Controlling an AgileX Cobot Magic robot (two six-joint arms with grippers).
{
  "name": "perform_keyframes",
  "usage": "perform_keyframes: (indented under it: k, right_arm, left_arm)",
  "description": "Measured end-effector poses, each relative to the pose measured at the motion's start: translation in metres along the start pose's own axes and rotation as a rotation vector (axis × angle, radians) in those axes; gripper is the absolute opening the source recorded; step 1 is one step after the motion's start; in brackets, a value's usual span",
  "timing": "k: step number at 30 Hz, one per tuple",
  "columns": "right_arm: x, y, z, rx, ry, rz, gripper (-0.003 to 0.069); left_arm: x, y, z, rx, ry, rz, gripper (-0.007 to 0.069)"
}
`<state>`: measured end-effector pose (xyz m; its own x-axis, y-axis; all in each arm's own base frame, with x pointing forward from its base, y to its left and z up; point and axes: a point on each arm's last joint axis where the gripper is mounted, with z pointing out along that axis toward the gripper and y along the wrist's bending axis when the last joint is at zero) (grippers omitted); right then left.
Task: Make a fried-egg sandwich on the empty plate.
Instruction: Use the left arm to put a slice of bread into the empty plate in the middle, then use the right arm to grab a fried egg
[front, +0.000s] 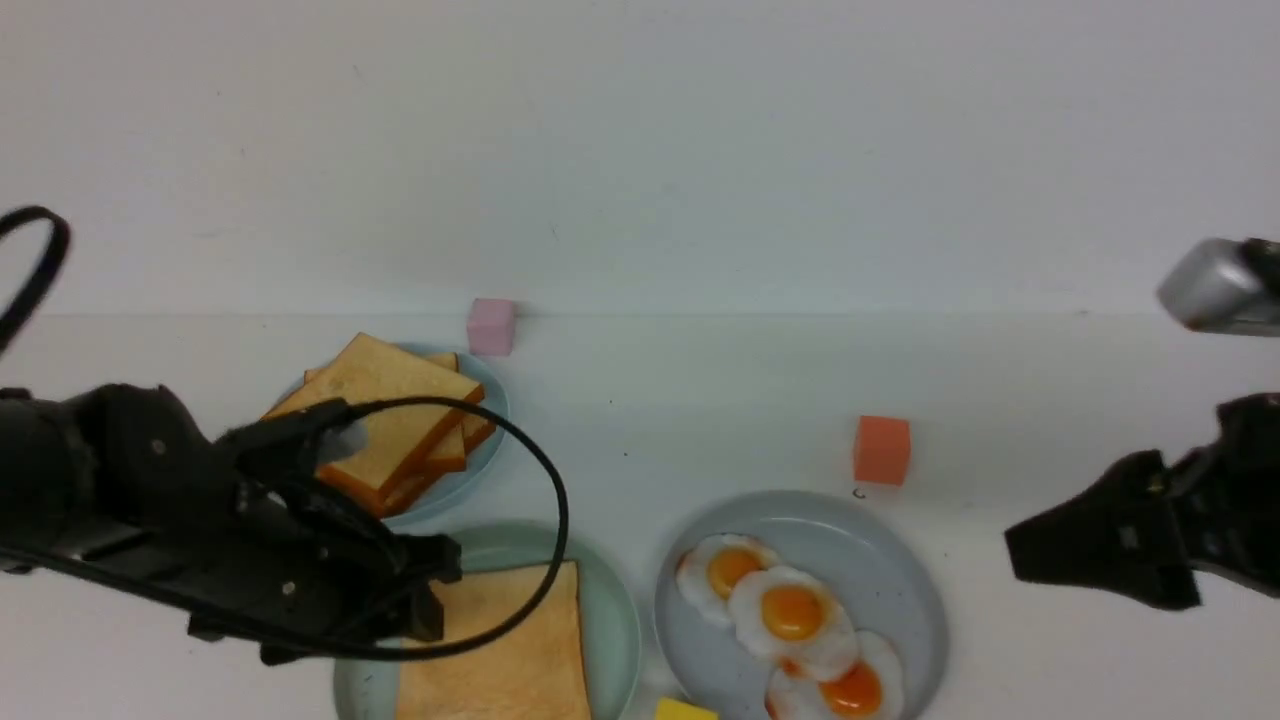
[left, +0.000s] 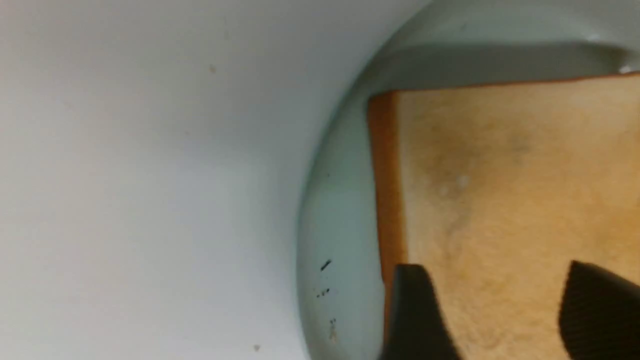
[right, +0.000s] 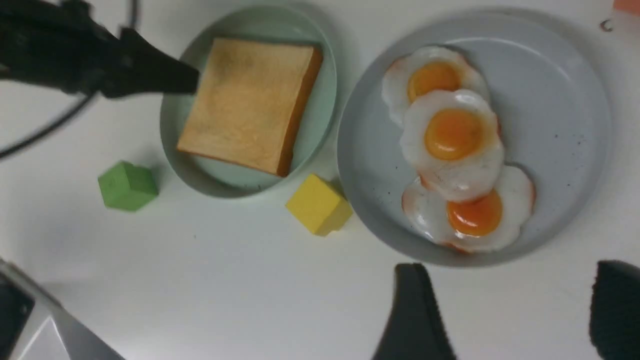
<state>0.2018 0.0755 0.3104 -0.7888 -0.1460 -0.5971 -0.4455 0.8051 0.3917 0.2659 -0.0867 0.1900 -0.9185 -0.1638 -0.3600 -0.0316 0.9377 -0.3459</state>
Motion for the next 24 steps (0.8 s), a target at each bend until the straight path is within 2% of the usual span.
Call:
perform_keyframes:
  k: [4, 9, 13, 20, 21, 22, 24]
  right_arm:
    - [-0.014, -0.004, 0.021, -0.045, 0.04, -0.05, 0.0488]
    - [-0.026, -0.01, 0.06, -0.059, 0.118, -0.081, 0.0489]
    - [-0.035, -0.026, 0.095, -0.044, 0.196, -0.064, 0.0489]
    - [-0.049, -0.058, 0.161, -0.08, 0.355, -0.013, 0.0489]
    - [-0.049, -0.057, 0.161, -0.081, 0.357, -0.012, 0.0489]
    - [-0.054, -0.061, 0.17, -0.087, 0.367, -0.012, 0.0489]
    - [-0.058, -0.068, 0.183, -0.087, 0.379, -0.01, 0.0489]
  left_arm:
    - [-0.009, -0.01, -0.039, -0.006, -0.063, 0.103, 0.0512]
    - [-0.015, -0.025, -0.096, 0.021, -0.153, 0.215, 0.0515]
    - [0.0, -0.032, -0.131, 0.086, -0.195, 0.314, 0.0449]
    - [0.054, -0.032, -0.16, 0.242, -0.181, 0.534, 0.0153]
    - [0.055, -0.032, -0.159, 0.243, -0.177, 0.536, 0.0153]
    - [0.062, -0.03, -0.159, 0.258, -0.178, 0.55, 0.0107]
    - [0.071, -0.028, -0.159, 0.279, -0.183, 0.561, 0.0064]
